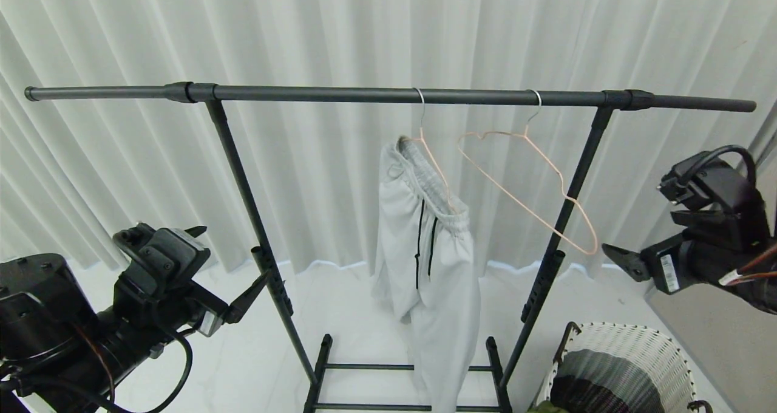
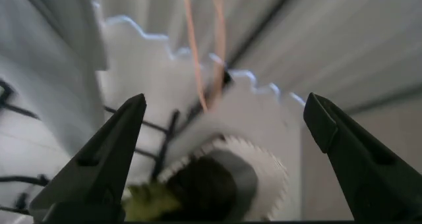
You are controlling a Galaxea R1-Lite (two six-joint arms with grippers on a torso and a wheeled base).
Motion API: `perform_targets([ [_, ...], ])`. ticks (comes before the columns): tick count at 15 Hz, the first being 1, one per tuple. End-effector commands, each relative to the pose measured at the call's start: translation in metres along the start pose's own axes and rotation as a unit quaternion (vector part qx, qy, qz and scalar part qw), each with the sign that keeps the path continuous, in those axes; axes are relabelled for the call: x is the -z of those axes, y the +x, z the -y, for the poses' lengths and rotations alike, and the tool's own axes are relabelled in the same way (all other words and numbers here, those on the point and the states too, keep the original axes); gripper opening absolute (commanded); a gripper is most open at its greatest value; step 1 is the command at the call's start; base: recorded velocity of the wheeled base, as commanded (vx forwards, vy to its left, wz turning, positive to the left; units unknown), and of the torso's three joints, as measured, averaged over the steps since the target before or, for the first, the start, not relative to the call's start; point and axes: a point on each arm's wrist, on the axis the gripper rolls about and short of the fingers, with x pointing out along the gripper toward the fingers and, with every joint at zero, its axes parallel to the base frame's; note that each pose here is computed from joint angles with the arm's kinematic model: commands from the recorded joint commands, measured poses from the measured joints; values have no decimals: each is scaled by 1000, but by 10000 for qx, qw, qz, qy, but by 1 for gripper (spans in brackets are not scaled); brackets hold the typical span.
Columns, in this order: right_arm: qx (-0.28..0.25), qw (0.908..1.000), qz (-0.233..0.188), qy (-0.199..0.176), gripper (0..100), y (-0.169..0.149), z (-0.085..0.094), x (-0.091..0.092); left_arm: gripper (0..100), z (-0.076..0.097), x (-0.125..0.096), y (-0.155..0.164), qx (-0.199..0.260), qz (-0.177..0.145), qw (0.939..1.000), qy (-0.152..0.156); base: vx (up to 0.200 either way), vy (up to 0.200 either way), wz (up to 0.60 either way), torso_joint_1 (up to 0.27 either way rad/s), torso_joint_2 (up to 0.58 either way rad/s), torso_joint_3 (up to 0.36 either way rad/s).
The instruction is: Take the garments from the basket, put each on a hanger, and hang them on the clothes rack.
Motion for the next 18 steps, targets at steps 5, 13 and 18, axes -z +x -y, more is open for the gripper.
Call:
perform_targets([
  [5, 672, 9976, -145, -86, 100, -19, 28, 20, 100, -2, 0, 0, -38, 10, 10000, 2, -160, -40, 0, 1, 1, 0],
  [13, 1188, 9914, -214, -512, 100, -19, 43, 36, 100, -14, 4, -19, -706, -215, 9954, -617, 0, 0, 0, 0, 0, 0],
  [18, 1326, 9890, -304, -583, 100, -29, 45, 48, 100, -21, 0, -25, -1678, -415, 9761, -1320, 0, 0, 0, 0, 0, 0],
])
